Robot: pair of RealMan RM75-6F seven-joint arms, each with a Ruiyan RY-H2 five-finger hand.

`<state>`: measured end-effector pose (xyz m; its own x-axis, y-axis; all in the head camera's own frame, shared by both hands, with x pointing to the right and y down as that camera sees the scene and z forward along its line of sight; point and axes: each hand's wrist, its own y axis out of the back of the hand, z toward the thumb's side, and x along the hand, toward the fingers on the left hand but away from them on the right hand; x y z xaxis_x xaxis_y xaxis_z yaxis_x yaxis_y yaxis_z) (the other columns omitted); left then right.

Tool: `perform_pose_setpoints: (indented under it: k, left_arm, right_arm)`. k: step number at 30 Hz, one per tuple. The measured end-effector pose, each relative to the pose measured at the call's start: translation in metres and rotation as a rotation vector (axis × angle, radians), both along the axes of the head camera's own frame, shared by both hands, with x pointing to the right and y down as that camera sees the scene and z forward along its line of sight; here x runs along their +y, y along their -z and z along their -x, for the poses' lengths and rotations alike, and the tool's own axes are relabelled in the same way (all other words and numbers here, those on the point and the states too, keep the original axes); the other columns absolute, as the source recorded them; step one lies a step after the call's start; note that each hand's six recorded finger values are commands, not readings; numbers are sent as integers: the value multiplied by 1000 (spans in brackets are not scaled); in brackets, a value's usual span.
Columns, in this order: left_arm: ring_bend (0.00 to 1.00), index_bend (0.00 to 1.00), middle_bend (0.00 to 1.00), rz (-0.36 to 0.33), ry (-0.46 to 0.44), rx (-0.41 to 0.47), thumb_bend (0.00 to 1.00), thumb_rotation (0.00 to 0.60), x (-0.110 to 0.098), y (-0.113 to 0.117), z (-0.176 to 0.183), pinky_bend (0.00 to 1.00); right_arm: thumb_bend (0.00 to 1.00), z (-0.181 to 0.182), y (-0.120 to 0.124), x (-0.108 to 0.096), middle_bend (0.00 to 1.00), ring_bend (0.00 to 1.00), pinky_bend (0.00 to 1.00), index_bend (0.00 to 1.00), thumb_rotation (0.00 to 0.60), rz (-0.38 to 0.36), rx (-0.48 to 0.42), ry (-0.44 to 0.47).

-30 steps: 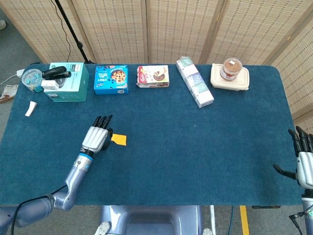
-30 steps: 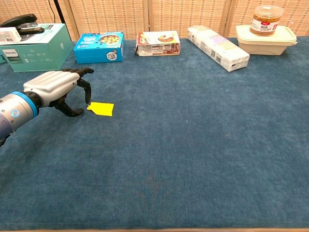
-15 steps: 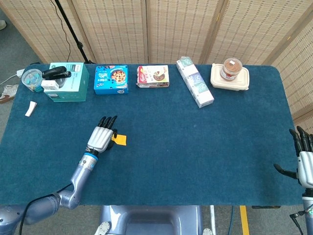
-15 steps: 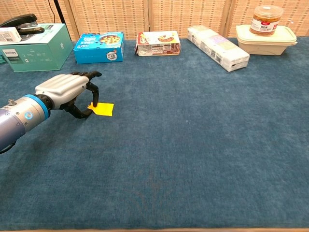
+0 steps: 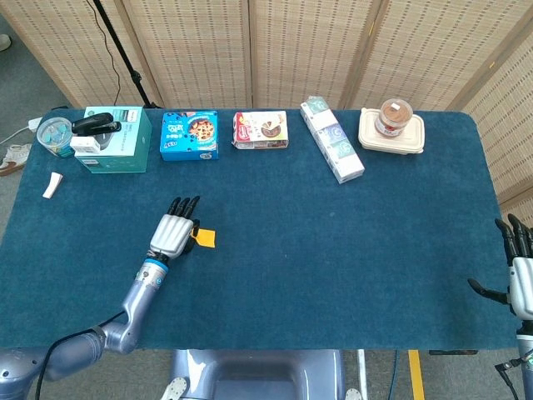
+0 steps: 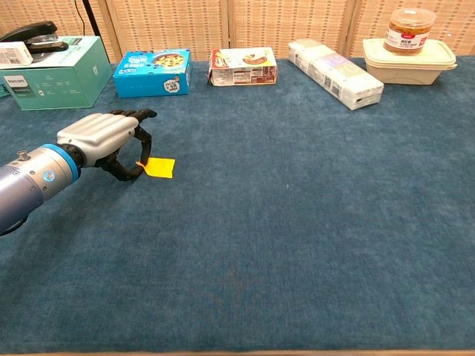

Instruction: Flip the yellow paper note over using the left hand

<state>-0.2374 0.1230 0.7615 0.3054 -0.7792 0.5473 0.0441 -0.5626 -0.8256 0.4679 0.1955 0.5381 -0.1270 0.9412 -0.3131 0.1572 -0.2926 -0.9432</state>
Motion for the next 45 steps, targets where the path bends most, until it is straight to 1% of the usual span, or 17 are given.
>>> perform_pose_setpoints:
  k: [6, 13, 21, 25, 39, 45]
  left_arm:
    - [0, 623, 0, -7, -4, -9, 374, 600, -2, 1, -1, 0]
    - [0, 627, 0, -6, -4, -13, 460, 600, -3, 1, -1, 0]
    - [0, 629, 0, -8, -3, -17, 505, 600, -5, 0, 0, 0]
    - [0, 633, 0, -21, -15, -16, 556, 600, -6, 2, -3, 0]
    - [0, 639, 0, -109, -130, -38, 557, 600, -5, 18, -24, 0]
    - [0, 640, 0, -128, -172, -45, 557, 600, -4, 21, -31, 0]
  right_arm:
    - [0, -1, 0, 0, 0, 0, 0, 0, 600, 1, -1, -2]
    - [0, -1, 0, 0, 0, 0, 0, 0, 600, 6, -5, -2]
    - [0, 0, -1, 0, 0, 0, 0, 0, 600, 10, -6, -2]
    - [0, 0, -1, 0, 0, 0, 0, 0, 600, 12, -6, -1]
    - [0, -1, 0, 0, 0, 0, 0, 0, 600, 11, -6, -2]
    - [0, -2, 0, 0, 0, 0, 0, 0, 600, 10, -6, -3]
